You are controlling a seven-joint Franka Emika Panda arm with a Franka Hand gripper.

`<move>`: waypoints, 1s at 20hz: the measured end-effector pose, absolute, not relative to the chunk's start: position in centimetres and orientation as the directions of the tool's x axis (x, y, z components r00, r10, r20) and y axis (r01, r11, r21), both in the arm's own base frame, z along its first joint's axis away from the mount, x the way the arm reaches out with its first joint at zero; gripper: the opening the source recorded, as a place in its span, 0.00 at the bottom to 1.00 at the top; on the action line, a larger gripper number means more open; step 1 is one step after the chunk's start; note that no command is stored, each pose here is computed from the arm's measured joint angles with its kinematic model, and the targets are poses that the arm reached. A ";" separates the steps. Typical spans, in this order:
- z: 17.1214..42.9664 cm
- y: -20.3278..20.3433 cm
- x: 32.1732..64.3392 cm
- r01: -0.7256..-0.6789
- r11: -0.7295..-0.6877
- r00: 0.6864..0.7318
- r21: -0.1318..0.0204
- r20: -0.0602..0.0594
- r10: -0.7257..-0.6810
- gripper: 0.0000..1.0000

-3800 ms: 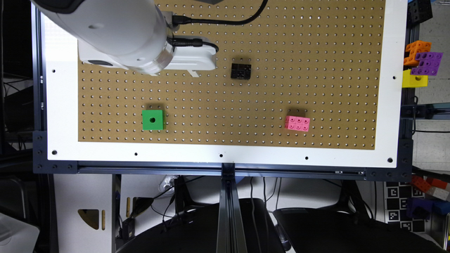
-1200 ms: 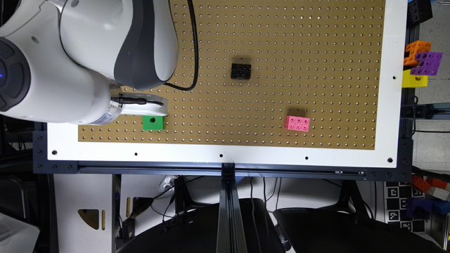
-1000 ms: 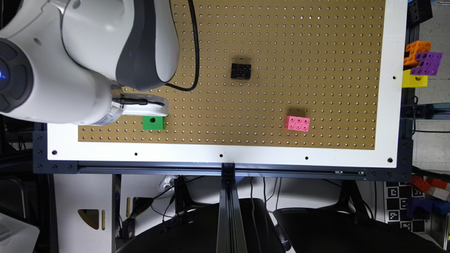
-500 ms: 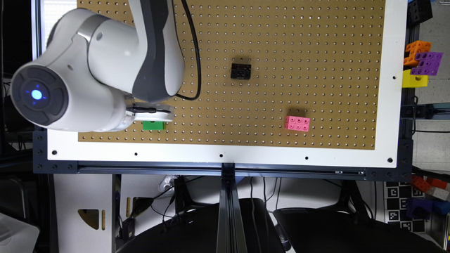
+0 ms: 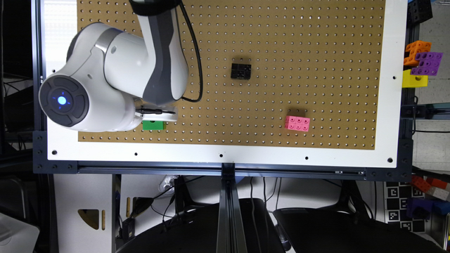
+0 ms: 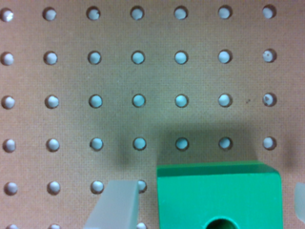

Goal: Pick up green block.

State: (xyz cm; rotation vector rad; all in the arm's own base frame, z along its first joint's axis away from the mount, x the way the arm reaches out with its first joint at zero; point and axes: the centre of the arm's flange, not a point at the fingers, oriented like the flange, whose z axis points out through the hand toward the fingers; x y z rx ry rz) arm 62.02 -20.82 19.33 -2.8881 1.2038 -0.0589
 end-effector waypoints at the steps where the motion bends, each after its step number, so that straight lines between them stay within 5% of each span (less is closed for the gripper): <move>1: 19.4 -20.8 62.1 -0.709 -0.705 0.704 -0.027 0.032 -0.710 1.00; 9: 19.7 -20.1 63.6 -0.700 -0.713 0.712 -0.046 0.045 -0.701 1.00; 16: 17.5 -20.1 63.9 -0.700 -0.713 0.712 -0.045 0.038 -0.701 1.00; 17: 17.5 -20.2 64.0 -0.700 -0.713 0.712 -0.046 0.040 -0.702 0.00; 20: 17.5 -20.2 64.0 -0.700 -0.713 0.712 -0.046 0.040 -0.702 0.00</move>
